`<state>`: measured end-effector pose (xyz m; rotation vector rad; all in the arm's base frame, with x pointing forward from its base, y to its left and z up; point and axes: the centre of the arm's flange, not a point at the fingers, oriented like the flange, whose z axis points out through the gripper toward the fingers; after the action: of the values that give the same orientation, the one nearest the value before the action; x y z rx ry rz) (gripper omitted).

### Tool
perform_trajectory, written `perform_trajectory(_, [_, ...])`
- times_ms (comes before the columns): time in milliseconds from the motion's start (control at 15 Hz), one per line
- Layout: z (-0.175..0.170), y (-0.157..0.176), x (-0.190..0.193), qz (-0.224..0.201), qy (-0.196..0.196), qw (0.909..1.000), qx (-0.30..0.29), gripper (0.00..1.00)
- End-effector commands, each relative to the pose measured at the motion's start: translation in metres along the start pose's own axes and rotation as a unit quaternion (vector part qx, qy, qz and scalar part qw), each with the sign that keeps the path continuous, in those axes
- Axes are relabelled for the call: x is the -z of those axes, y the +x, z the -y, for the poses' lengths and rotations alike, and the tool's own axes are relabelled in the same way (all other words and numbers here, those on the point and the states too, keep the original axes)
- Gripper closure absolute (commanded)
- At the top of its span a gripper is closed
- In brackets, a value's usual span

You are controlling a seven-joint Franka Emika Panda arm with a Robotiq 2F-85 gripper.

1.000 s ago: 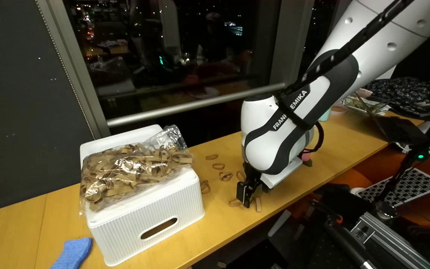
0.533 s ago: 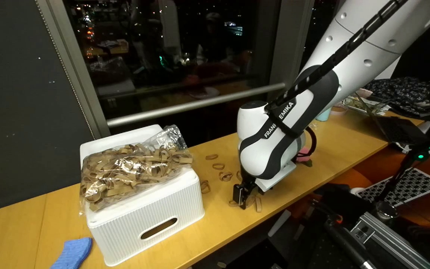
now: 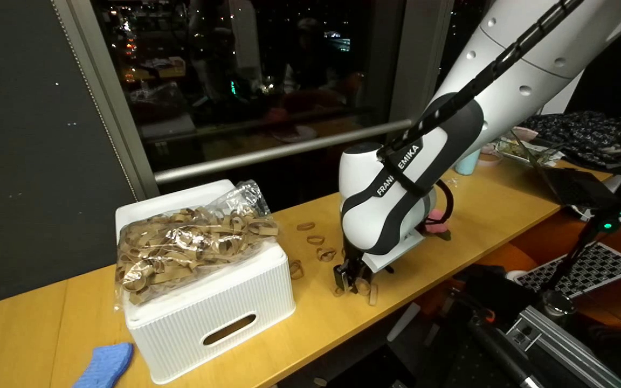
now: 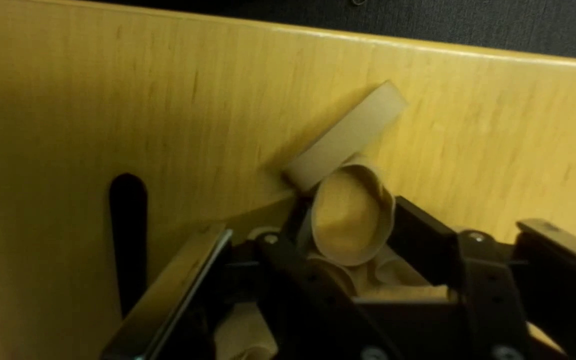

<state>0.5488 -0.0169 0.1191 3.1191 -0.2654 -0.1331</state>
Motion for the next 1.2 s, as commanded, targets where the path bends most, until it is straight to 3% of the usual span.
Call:
perform_trajectory(0, [-0.001,0.005,-0.004,-0.001,0.0,0.9999,-0.015,0.88])
perform_trajectory(133, [0.0,0.008,-0.001,-0.004,0.0,0.9998,-0.017,1.0])
perform_trajectory(1133, [-0.003,0.048,0.039,-0.054,0.002,0.9982,-0.027,0.97])
